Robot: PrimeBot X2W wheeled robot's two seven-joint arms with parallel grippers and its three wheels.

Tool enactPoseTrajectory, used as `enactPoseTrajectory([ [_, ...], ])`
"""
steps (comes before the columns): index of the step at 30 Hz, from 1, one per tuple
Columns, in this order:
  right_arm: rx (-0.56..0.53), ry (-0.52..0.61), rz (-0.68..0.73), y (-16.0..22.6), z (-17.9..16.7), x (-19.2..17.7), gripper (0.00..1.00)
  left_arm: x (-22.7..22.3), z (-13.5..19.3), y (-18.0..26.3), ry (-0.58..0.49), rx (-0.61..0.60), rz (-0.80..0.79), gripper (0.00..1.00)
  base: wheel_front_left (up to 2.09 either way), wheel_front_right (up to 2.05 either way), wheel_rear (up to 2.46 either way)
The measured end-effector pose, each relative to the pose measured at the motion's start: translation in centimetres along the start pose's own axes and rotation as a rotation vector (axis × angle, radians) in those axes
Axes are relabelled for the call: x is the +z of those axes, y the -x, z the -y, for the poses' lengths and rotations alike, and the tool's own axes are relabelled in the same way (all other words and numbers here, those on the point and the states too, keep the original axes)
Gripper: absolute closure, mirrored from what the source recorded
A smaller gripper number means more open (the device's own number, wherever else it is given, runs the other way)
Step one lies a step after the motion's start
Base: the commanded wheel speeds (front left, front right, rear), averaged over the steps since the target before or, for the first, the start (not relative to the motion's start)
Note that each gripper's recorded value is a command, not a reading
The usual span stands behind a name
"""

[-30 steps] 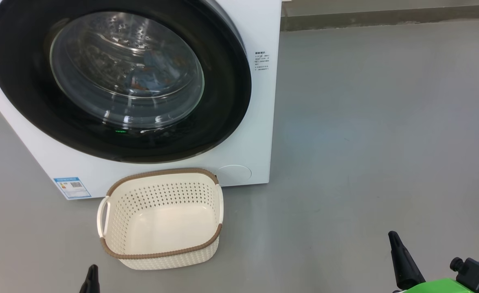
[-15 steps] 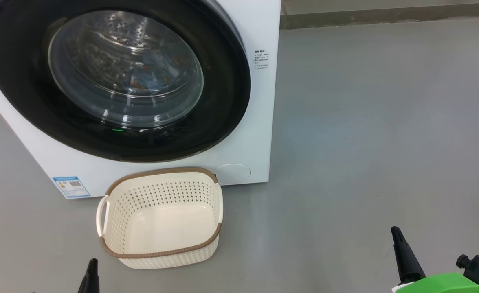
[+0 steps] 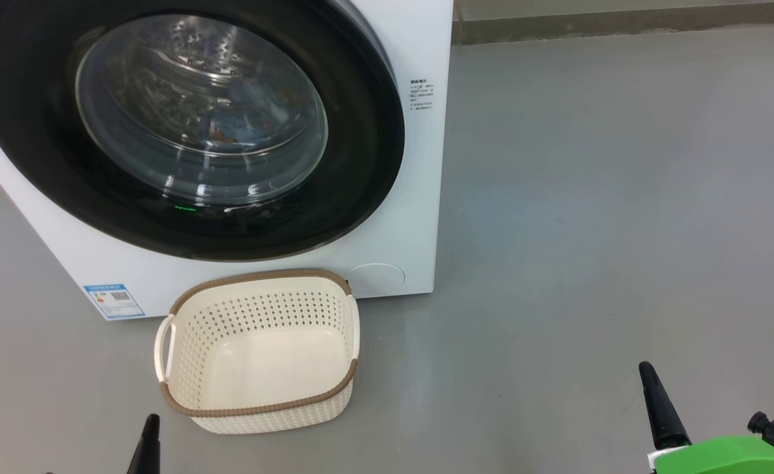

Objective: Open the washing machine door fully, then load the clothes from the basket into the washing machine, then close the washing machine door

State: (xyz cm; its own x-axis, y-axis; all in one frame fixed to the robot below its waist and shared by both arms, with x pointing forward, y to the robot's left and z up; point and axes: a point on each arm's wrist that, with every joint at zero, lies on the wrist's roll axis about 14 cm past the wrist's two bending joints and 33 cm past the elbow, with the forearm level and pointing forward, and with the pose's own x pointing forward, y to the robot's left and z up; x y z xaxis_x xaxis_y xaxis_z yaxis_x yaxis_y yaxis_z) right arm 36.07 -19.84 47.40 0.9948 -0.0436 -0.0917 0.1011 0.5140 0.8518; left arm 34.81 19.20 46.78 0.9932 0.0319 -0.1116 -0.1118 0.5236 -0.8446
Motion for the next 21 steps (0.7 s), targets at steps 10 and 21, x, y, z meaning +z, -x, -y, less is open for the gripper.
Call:
enactPoseTrajectory([
  [10, -0.002, -0.111, -0.004, -0.3, 0.0, 0.1, 1.00, 0.1, 0.4, -0.7, 0.118, -0.008, -0.007, 1.00, 0.00, 0.00, 0.00],
  [21, -0.004, -0.233, -0.008, -0.6, 0.0, 0.3, 1.00, 0.0, 0.6, -1.1, 0.243, -0.011, -0.020, 1.00, 0.00, 0.00, 0.00],
])
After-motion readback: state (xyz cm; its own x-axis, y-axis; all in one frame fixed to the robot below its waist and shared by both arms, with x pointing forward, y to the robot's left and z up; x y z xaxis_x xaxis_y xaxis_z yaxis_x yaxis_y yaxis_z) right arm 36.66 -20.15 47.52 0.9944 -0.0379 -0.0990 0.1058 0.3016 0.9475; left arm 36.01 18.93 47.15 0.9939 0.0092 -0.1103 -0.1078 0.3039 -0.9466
